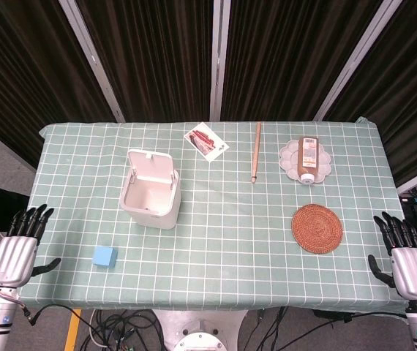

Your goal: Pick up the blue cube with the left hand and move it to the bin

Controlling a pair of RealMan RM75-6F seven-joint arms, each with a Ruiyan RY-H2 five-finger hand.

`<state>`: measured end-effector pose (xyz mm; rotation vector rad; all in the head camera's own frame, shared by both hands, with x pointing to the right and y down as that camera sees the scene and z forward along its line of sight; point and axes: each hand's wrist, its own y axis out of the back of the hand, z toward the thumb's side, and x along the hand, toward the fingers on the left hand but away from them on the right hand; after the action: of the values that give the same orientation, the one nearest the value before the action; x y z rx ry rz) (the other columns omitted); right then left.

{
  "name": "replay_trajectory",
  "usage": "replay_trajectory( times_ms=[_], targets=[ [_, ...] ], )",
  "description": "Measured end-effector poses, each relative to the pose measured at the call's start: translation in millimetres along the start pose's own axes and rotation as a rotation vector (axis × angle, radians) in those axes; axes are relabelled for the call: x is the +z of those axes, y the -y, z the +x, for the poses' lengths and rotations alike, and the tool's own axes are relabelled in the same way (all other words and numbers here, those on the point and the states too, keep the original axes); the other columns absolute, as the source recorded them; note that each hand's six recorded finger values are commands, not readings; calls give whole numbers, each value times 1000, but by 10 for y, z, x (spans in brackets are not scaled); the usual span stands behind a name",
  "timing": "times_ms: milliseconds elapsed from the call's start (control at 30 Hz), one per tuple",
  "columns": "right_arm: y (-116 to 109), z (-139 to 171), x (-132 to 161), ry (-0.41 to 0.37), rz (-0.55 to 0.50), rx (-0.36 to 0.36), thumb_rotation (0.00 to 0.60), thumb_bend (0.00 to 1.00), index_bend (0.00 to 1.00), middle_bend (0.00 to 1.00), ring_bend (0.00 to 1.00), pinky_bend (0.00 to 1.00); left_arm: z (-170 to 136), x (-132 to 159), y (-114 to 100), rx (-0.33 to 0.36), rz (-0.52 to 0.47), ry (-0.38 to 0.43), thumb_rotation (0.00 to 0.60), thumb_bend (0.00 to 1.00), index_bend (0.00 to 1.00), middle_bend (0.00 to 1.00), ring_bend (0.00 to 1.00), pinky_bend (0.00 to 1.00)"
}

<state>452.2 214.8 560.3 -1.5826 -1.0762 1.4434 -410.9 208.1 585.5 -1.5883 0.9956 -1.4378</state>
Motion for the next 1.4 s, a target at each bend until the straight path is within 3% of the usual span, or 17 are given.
replay_trajectory(
  times_ms=[300,500,767,1000,1133,1400],
  targets=[
    [-11,6,-11,5,-4,-3,600,335,0,0,0,0,-9,22,12,-11,-7,14,600,0,0,0,0,20],
    [-31,-6,-4,1,-5,-11,600,334,0,0,0,0,-49,108,107,-84,-35,52,600,0,0,0,0,84],
    [6,-8,-85,14,3,4,600,335,0,0,0,0,-90,272,411,-232,-32,99,600,0,0,21,0,162],
    [26,-12,-93,15,3,7,600,334,0,0,0,0,9,367,612,-276,-32,123,600,0,17,50,0,189],
    [38,-15,-104,18,2,11,600,336,0,0,0,0,104,428,736,-294,-29,144,600,0,71,108,20,200],
    [34,-11,-141,25,0,9,600,336,0,0,0,0,196,416,857,-305,-17,126,600,69,226,255,173,322]
  ],
)
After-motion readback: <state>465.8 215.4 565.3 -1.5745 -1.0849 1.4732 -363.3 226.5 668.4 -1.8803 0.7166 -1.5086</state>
